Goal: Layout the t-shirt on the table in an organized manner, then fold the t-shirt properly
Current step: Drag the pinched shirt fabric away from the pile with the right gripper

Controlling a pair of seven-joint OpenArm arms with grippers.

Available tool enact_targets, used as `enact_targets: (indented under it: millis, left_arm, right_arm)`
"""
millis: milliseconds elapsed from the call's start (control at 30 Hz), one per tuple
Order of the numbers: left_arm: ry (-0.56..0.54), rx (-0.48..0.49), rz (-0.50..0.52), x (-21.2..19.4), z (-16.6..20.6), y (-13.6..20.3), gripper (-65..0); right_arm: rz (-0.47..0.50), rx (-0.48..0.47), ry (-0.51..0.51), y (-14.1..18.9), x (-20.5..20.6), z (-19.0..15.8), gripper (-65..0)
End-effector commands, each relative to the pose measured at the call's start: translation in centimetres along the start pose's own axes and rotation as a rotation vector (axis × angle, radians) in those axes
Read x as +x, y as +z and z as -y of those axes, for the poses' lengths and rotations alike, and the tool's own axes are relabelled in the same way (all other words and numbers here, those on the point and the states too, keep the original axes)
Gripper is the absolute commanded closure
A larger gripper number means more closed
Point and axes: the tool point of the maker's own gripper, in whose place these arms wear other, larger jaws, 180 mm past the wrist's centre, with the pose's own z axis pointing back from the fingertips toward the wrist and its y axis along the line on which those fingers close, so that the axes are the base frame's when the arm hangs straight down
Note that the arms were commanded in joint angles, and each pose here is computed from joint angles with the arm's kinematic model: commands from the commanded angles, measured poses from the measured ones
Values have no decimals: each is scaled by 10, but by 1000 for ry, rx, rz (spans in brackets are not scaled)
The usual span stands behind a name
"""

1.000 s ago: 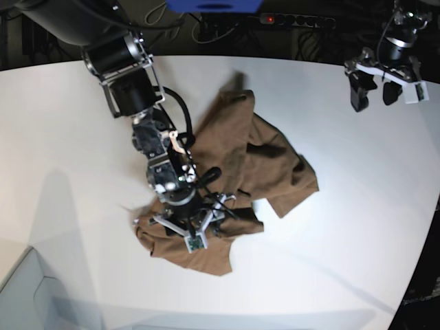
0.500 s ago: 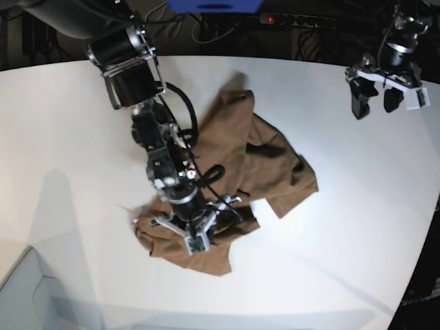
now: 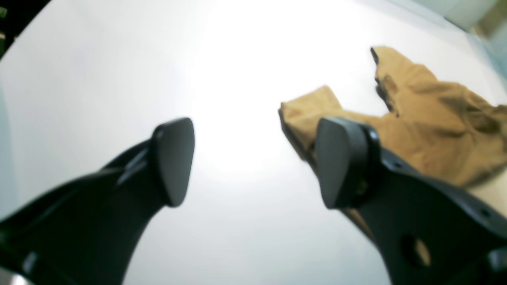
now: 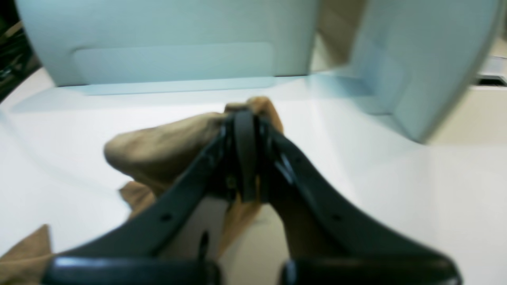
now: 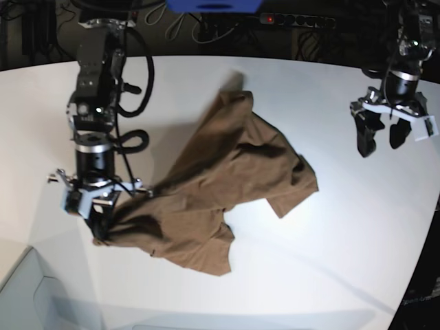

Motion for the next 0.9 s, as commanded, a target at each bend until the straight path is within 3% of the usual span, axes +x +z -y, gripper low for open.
enact_targets:
  millis: [0, 167, 367, 867]
  left_arm:
    - [-13, -23, 63, 19, 6, -3, -461]
    - [-6, -51, 130, 42, 16, -18, -461]
    - [-2, -86, 57, 40, 29, -38, -461]
    - [165, -89, -130, -24, 47, -66, -462]
  right_arm:
    - [52, -27, 2, 0, 14, 11, 0]
    - [-26, -209, 18, 10, -13, 81, 0]
    - [-101, -354, 14, 23, -42, 135, 0]
    - [-234, -383, -33, 49, -85, 132, 0]
